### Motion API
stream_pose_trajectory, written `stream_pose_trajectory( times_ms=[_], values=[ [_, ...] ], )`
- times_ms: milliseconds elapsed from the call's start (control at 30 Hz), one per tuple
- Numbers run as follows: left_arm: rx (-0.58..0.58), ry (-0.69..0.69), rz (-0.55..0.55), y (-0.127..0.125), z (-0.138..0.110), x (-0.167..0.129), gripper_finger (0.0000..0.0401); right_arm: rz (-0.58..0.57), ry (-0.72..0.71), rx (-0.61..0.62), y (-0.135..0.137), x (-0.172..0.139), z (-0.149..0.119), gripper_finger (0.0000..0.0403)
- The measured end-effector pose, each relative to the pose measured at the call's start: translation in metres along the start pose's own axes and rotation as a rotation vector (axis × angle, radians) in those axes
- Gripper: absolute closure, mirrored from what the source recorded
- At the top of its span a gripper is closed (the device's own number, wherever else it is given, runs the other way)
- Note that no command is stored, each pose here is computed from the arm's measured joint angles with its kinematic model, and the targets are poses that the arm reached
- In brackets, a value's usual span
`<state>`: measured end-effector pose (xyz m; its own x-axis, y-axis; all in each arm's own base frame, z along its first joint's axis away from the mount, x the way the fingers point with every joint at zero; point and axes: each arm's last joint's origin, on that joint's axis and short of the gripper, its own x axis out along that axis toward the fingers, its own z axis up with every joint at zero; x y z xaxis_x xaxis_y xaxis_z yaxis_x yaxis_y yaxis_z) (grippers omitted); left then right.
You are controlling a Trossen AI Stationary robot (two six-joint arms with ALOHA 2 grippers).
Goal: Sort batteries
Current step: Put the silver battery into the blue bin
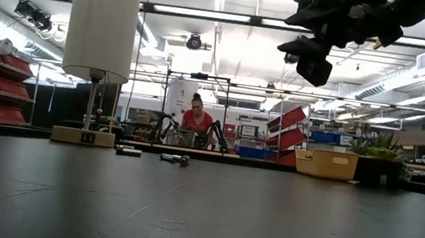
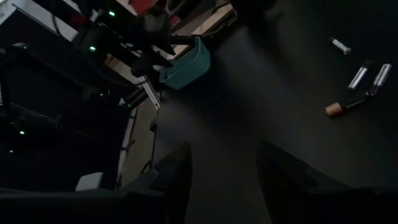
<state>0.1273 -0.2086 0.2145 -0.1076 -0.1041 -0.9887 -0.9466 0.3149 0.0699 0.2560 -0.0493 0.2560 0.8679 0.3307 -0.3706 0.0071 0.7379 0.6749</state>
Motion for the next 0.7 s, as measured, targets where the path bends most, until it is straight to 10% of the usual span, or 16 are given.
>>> stream_pose_trajectory(
  times_ms=[300,700],
  values=[
    [-0.073,-0.181,-0.085,-0.015,0.015,-0.074,0.0228,-0.007,-0.026,-0.029,-0.008,-0.006,0.006,0.0239],
    [-0.043,-0.501,-0.125,-0.057,0.141,-0.102,0.0231,-0.014,-0.062,0.020,-0.010,-0.009,0.011,0.0263]
  ],
)
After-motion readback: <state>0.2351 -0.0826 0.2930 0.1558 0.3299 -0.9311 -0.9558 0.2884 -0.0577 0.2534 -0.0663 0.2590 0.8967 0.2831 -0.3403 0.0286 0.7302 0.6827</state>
